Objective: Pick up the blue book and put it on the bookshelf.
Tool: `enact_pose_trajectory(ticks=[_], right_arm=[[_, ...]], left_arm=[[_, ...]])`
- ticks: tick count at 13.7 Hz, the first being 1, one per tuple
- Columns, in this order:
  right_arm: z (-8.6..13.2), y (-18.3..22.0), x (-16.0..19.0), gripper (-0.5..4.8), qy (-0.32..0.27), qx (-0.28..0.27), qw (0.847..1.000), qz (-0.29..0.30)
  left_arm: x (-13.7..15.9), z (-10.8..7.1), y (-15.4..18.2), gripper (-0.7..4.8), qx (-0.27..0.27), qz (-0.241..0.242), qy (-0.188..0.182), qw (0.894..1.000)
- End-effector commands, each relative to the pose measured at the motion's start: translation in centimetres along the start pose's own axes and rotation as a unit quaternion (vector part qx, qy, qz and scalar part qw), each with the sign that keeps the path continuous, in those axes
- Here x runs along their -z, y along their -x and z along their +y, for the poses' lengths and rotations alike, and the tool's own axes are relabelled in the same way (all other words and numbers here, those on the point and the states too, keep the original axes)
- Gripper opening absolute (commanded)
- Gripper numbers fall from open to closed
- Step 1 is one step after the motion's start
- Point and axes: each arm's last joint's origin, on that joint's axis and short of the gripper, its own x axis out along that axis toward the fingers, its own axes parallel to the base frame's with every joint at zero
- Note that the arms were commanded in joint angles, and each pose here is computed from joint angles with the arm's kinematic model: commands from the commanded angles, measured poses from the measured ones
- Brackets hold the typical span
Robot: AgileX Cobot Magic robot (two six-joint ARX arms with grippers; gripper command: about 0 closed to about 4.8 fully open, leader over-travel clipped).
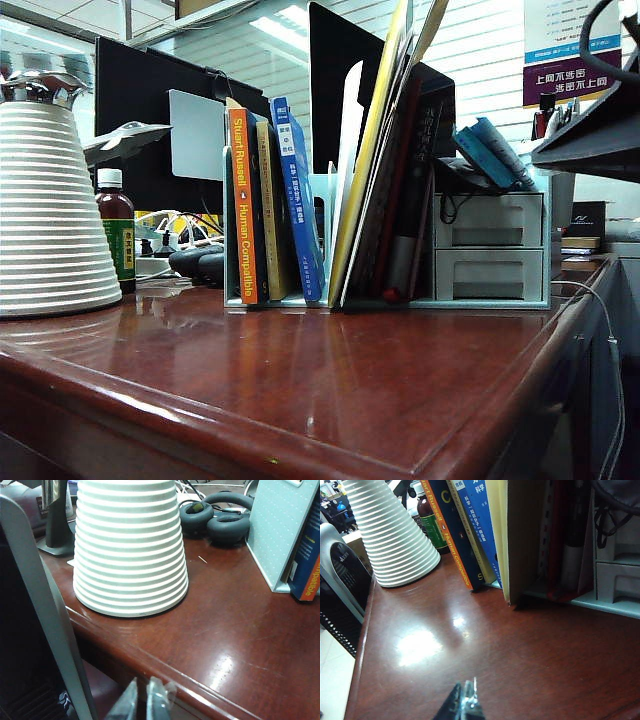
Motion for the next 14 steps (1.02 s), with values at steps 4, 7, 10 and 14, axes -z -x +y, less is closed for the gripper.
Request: enact_pose_trajectory(ticks=[4, 7, 10, 14], right_arm=[[-1.6, 4.1, 0.8, 0.0, 0.132, 0.19, 0.965, -0.126], [-2.1, 5.9, 1.5, 0.0, 0.134, 0.25, 0.952, -0.118], [-2.8, 6.1, 2.2, -0.01, 0.114, 0.319, 0.937, -0.085], [-2.7, 6.2, 1.9, 0.0, 0.118, 0.321, 0.934, -0.105]], left_arm=[[0.3, 0.0, 0.0, 0.36, 0.006, 0.011, -0.001, 1.0], [0.3, 0.0, 0.0, 0.36, 0.006, 0.011, -0.001, 1.0], [0.3, 0.0, 0.0, 0.36, 0.006, 0.011, -0.001, 1.0], [0.3, 0.0, 0.0, 0.36, 0.006, 0.012, -0.001, 1.0]])
